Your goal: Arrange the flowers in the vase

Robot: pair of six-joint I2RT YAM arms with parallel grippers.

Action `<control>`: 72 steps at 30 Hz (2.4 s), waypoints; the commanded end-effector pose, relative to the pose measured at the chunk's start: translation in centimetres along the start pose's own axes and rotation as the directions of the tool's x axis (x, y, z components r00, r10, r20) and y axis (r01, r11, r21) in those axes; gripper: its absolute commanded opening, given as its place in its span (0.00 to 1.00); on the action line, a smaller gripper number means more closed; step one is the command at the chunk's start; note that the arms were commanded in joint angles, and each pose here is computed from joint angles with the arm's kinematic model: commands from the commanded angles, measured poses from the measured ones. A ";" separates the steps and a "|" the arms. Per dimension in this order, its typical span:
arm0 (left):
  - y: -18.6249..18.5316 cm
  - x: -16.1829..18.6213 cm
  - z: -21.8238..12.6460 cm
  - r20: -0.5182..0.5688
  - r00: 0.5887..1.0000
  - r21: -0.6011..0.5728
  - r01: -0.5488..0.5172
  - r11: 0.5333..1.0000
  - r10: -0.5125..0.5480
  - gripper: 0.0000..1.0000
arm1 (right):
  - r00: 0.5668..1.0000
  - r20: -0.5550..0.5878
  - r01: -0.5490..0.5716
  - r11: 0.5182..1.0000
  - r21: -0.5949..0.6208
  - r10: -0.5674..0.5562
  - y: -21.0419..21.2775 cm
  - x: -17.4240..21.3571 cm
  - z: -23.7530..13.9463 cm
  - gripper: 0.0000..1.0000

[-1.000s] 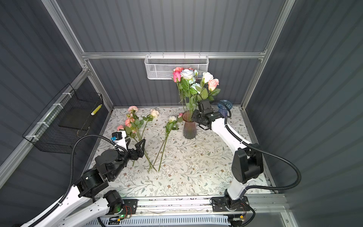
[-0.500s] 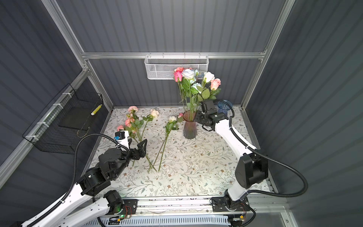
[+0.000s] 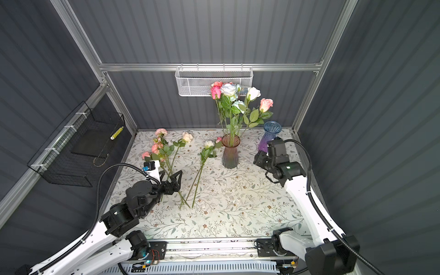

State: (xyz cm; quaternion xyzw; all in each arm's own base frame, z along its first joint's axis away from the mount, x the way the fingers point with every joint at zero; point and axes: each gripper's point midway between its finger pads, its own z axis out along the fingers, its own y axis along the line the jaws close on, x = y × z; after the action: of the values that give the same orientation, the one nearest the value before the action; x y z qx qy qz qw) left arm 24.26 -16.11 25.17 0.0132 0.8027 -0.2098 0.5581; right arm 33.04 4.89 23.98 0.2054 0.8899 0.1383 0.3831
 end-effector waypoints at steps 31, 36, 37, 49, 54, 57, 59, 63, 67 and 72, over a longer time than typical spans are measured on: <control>4.5 6.3 1.1 -0.095 0.986 -0.194 0.117 0.974 -0.137 0.99 | 0.959 -0.054 -0.270 0.954 0.130 0.279 -5.5 -15.9 15.7 0.62; 4.5 6.3 1.3 -0.094 0.987 -0.199 0.108 0.974 -0.129 0.99 | 0.957 -0.074 -0.272 0.954 0.123 0.282 -5.8 -15.0 16.7 0.43; 4.5 6.3 1.3 -0.096 0.988 -0.200 0.104 0.974 -0.125 1.00 | 0.958 -0.076 -0.266 0.956 0.123 0.276 -5.8 -14.9 16.7 0.41; 5.0 2.9 -0.4 -0.023 0.998 -0.228 0.052 0.972 -0.058 0.99 | 0.964 -0.077 -0.240 0.959 0.152 0.254 -6.7 -13.8 15.3 0.11; 5.3 1.7 -1.4 0.012 0.999 -0.228 0.049 0.972 -0.047 0.99 | 0.966 -0.053 -0.245 0.962 0.121 0.253 -5.9 -14.1 13.7 0.01; 5.5 1.3 -1.8 0.026 0.999 -0.231 0.049 0.972 -0.044 1.00 | 0.972 -0.031 -0.229 0.967 0.111 0.234 -5.4 -14.4 12.2 0.00; 5.6 1.1 -2.0 0.037 0.998 -0.233 0.051 0.971 -0.044 1.00 | 0.975 -0.026 -0.219 0.970 0.104 0.223 -5.1 -14.3 11.1 0.00; 5.8 0.8 -2.4 0.053 0.998 -0.232 0.056 0.971 -0.045 1.00 | 0.980 -0.007 -0.197 0.976 0.093 0.198 -4.4 -13.2 8.5 0.00; 5.6 1.3 -2.3 0.045 0.997 -0.212 0.078 0.974 -0.070 0.99 | 0.984 -0.038 -0.168 0.983 0.075 0.171 -3.2 -10.6 7.1 0.00; 5.5 2.3 -2.2 0.013 0.995 -0.199 0.098 0.975 -0.098 0.99 | 0.989 -0.057 -0.131 0.990 0.046 0.133 -2.1 -7.5 5.2 0.00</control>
State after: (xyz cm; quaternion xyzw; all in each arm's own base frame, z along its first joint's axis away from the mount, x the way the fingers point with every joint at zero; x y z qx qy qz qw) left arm 23.22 -10.81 22.15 -0.0786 0.8151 -0.1474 0.5547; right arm 40.42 -1.15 20.31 0.2968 0.9064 0.1214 0.2750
